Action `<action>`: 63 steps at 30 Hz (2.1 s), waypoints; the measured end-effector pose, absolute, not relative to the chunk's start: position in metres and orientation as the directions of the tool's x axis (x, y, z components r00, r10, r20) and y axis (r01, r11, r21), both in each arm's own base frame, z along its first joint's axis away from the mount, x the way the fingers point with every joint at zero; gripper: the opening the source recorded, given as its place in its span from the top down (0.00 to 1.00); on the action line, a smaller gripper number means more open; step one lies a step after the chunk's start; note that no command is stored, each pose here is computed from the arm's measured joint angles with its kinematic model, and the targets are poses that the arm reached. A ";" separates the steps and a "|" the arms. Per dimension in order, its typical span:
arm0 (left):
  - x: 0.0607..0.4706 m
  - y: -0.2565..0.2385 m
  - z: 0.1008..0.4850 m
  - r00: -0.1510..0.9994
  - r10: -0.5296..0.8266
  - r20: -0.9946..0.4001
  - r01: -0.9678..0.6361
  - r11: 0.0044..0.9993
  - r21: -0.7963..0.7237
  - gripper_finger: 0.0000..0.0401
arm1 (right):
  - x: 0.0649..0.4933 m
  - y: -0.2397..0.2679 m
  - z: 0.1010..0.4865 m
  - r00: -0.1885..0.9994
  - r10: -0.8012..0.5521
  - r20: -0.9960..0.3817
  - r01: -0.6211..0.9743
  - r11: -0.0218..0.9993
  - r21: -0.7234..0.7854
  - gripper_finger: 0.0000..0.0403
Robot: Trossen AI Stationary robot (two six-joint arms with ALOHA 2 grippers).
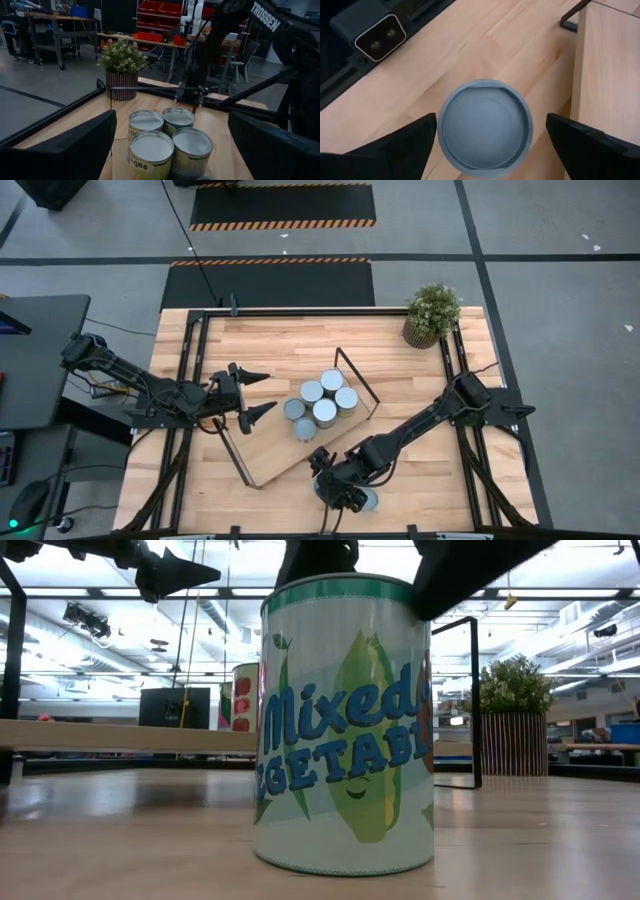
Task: Pick and place cans onto a shelf
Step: Put the small canned mixed vegetables on the shelf
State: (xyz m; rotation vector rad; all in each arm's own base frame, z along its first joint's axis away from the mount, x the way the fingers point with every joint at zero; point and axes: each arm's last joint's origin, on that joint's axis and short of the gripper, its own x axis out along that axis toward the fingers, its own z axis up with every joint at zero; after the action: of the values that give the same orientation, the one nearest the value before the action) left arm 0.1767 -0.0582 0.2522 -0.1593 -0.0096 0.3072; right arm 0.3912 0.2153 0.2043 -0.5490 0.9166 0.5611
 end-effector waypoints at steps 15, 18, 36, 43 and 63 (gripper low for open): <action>0.177 -0.058 0.252 0.953 0.302 -0.015 -0.300 0.941 -0.157 0.03 | 0.395 0.203 0.186 0.504 0.225 -0.834 -0.633 0.753 -0.180 0.17; 0.177 -0.058 0.252 0.953 0.302 -0.015 -0.300 0.941 -0.157 0.03 | 0.399 0.198 0.187 0.518 0.221 -0.827 -0.610 0.773 -0.175 0.22; 0.177 -0.058 0.252 0.953 0.302 -0.014 -0.300 0.941 -0.159 0.03 | 0.431 0.166 0.250 0.686 0.099 -0.721 -0.425 0.858 -0.287 0.24; 0.177 -0.058 0.252 0.952 0.304 -0.014 -0.303 0.940 -0.158 0.03 | 0.443 0.147 0.242 0.703 0.041 -0.710 -0.352 0.887 -0.298 0.24; 0.177 -0.058 0.252 0.950 0.312 -0.015 -0.310 0.938 -0.157 0.03 | 0.454 0.123 0.228 0.675 0.020 -0.738 -0.345 0.892 -0.292 0.15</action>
State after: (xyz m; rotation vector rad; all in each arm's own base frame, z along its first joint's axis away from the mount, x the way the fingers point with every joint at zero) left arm 0.1766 -0.0579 0.2522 -0.1582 -0.0103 0.3176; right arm 0.4542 0.1226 0.2283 -0.4329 0.8095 0.2124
